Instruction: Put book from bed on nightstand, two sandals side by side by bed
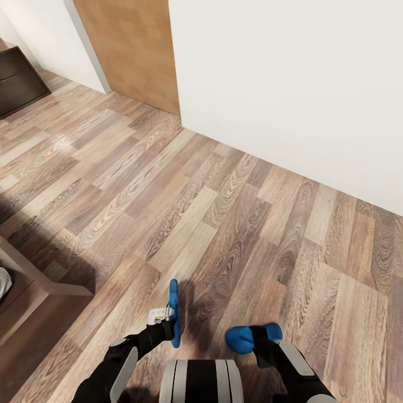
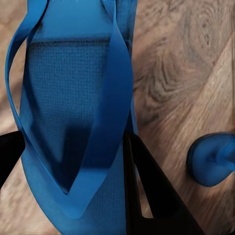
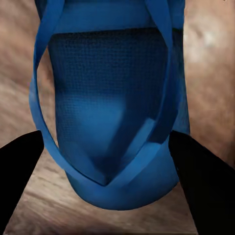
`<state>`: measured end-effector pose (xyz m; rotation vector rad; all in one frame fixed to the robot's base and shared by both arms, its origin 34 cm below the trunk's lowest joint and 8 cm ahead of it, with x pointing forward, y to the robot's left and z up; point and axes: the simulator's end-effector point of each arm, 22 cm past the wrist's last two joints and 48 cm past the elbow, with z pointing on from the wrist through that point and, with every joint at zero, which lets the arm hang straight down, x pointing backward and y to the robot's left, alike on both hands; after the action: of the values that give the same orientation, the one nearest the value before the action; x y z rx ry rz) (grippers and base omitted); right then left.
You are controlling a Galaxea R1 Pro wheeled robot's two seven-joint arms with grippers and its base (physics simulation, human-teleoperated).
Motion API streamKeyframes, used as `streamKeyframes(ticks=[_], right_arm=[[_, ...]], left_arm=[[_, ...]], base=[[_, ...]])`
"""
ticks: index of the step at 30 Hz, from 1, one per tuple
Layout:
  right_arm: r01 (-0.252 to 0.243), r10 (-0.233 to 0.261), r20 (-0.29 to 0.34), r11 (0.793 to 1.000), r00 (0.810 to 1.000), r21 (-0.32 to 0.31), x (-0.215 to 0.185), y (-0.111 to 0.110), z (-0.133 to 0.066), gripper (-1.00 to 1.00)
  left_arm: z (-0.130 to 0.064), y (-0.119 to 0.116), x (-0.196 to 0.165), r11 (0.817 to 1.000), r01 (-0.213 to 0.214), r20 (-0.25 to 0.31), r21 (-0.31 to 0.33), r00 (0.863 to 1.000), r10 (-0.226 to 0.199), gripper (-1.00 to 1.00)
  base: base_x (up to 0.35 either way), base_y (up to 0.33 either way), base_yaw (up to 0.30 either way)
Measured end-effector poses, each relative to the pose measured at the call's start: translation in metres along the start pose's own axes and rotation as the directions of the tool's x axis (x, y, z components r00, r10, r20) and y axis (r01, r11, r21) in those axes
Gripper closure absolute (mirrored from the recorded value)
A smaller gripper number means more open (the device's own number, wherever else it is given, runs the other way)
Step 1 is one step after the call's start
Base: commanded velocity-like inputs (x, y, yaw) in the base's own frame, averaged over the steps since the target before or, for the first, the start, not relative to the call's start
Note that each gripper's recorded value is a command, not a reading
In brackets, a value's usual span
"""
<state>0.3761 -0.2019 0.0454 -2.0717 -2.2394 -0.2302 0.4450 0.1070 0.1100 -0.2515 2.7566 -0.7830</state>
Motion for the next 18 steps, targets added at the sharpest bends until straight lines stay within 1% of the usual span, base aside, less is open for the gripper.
streamKeyframes(ticks=[5,18], right_arm=[[-0.001,0.001,0.000,1.000,1.000,-0.005,0.000,0.002,-0.001,1.00],[0.008,-0.008,0.005,0.998,1.000,-0.058,0.001,0.026,-0.018,1.00]], left_arm=[[-0.001,-0.001,-0.002,1.000,-0.003,0.003,0.001,1.000,0.003,1.00],[-0.012,-0.014,-0.025,1.000,-0.028,0.048,0.013,0.998,0.028,1.00]], base=[[0.000,0.000,0.000],[0.000,0.000,0.000]])
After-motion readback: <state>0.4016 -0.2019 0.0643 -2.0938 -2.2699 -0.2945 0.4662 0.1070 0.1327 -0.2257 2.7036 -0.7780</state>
